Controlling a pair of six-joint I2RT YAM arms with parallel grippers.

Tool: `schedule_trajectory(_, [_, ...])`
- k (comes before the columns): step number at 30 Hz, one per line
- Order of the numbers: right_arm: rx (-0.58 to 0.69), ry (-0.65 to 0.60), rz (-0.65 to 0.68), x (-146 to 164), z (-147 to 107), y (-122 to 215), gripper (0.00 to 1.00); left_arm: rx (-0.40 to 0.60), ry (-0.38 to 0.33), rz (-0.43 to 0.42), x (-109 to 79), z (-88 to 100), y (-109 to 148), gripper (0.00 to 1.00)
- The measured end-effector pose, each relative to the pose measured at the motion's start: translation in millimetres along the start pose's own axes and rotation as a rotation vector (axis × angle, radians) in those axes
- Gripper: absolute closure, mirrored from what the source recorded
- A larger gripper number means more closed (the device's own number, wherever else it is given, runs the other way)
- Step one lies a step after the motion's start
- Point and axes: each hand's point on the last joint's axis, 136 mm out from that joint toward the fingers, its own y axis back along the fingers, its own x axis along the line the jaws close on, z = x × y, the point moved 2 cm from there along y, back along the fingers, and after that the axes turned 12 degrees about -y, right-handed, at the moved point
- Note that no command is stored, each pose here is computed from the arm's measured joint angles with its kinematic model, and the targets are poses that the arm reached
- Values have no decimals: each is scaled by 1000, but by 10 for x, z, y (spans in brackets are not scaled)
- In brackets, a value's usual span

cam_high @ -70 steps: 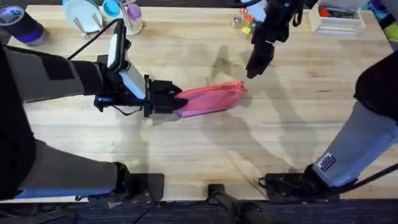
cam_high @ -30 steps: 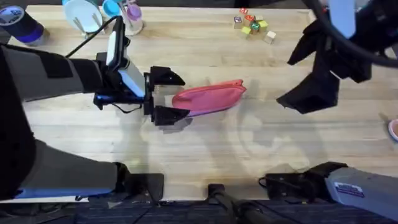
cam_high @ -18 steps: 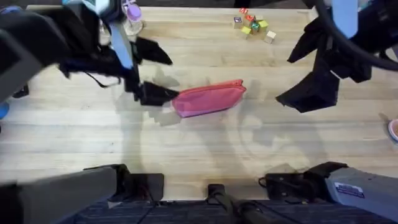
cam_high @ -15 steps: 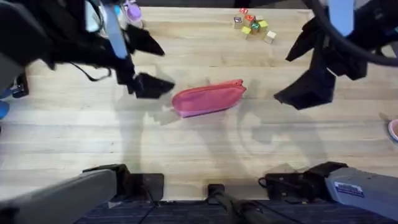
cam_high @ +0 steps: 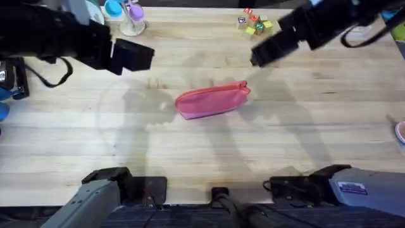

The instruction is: Unzip the bag, pick up the pens from the table one at a time and place them inside, then zip the bag closed.

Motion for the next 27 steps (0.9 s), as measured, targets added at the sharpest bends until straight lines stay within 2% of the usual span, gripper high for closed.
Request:
schedule_trajectory(5, [22, -232, -2, -46, 87, -175, 4, 27, 144, 74, 77, -54, 58, 5])
schedule_trajectory(9, [67, -340, -10, -87, 95, -329, 5, 39, 194, 92, 105, -77, 57, 6])
schedule_trajectory(18, [146, -430, -26, -154, 88, -596, 5, 47, 227, 96, 127, -87, 26, 6])
schedule_trajectory(27, [76, -456, -14, -164, 254, -629, 5, 65, 238, 86, 140, -110, -32, 6])
